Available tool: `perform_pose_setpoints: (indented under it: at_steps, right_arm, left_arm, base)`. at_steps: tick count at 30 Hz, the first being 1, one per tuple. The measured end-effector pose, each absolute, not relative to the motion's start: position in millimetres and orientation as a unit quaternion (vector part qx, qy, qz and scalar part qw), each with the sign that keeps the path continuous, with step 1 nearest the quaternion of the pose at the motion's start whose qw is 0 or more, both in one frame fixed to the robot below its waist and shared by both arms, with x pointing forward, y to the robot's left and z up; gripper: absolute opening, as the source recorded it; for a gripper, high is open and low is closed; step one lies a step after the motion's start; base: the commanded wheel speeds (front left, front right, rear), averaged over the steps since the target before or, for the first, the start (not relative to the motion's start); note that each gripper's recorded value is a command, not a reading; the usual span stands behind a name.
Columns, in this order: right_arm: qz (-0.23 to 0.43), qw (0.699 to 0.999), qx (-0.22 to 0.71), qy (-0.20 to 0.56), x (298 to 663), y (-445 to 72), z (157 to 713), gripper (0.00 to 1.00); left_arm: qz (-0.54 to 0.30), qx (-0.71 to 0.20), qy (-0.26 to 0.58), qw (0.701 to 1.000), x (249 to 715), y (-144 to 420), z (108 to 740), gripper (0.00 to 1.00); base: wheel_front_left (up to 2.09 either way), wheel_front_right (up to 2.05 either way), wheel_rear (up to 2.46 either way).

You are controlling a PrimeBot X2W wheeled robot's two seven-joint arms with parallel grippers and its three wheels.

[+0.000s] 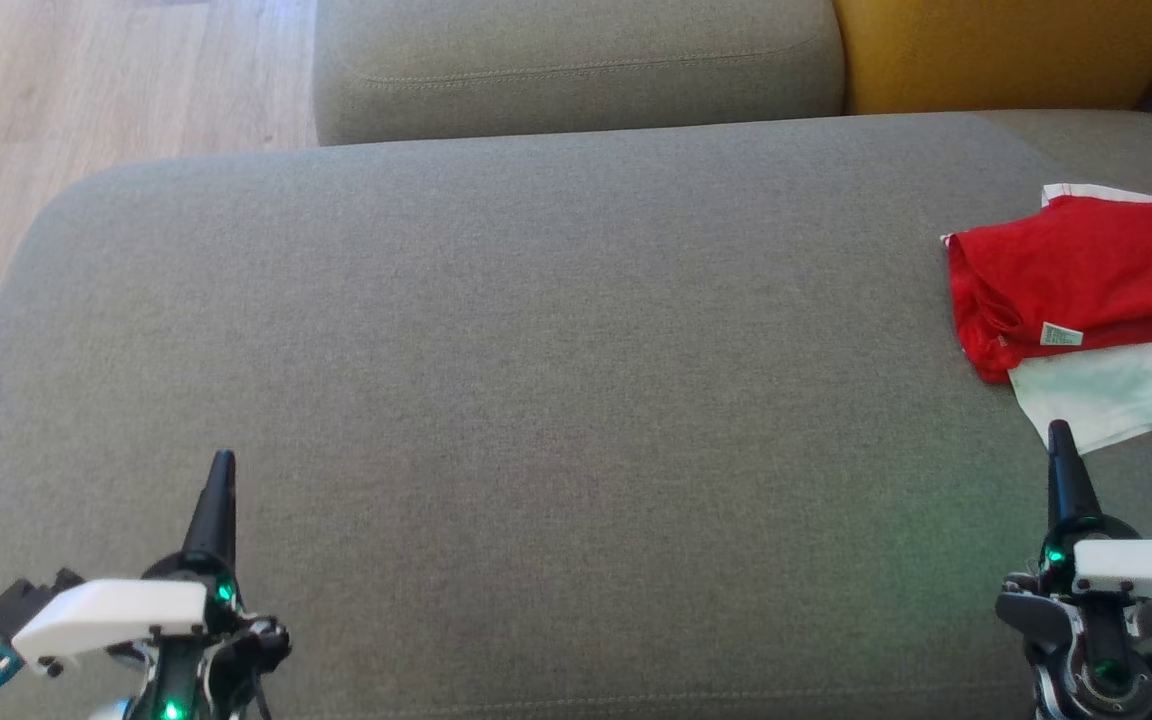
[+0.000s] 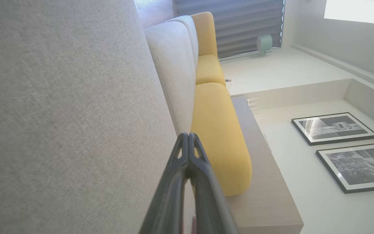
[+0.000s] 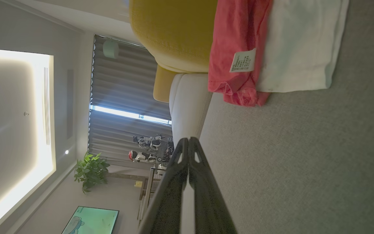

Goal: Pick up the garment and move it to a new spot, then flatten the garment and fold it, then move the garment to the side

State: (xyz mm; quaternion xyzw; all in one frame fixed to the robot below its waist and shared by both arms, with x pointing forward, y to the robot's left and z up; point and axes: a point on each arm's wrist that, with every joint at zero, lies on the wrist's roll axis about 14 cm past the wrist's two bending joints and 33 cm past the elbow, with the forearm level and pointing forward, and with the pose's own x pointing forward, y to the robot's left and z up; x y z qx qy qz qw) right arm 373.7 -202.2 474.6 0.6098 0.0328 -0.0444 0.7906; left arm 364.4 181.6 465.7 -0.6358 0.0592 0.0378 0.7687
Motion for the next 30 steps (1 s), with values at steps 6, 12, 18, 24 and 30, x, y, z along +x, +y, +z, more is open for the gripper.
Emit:
perform_pose_setpoints:
  at_steps: [6,12,18,24,30]
  right_arm:
    - [-0.046,0.768,0.638,0.029,373.2,-204.0,475.1,0.0]
    - [-0.045,0.744,0.666,0.026,372.7,-206.0,475.8,0.0]
    - [-0.045,0.719,0.693,0.022,372.2,-207.3,476.3,0.0]
    - [-0.043,0.704,0.708,0.021,372.0,-207.4,476.8,0.0]
    - [-0.043,0.704,0.708,0.021,372.0,-207.4,476.8,0.0]
  left_arm:
    - [0.031,-0.656,0.055,0.752,367.9,180.8,469.7,0.0]
    - [0.034,-0.678,0.052,0.733,368.3,185.3,469.8,0.0]
    - [0.027,-0.698,0.046,0.714,372.3,185.5,474.4,0.0]
    - [0.023,-0.709,0.045,0.703,373.4,185.2,476.2,0.0]
    - [0.022,-0.709,0.046,0.703,373.4,185.0,476.1,0.0]
  base:
    - [0.0,0.0,0.0]
    - [0.0,0.0,0.0]
    - [0.0,0.0,0.0]
    - [0.0,0.0,0.0]
    - [0.0,0.0,0.0]
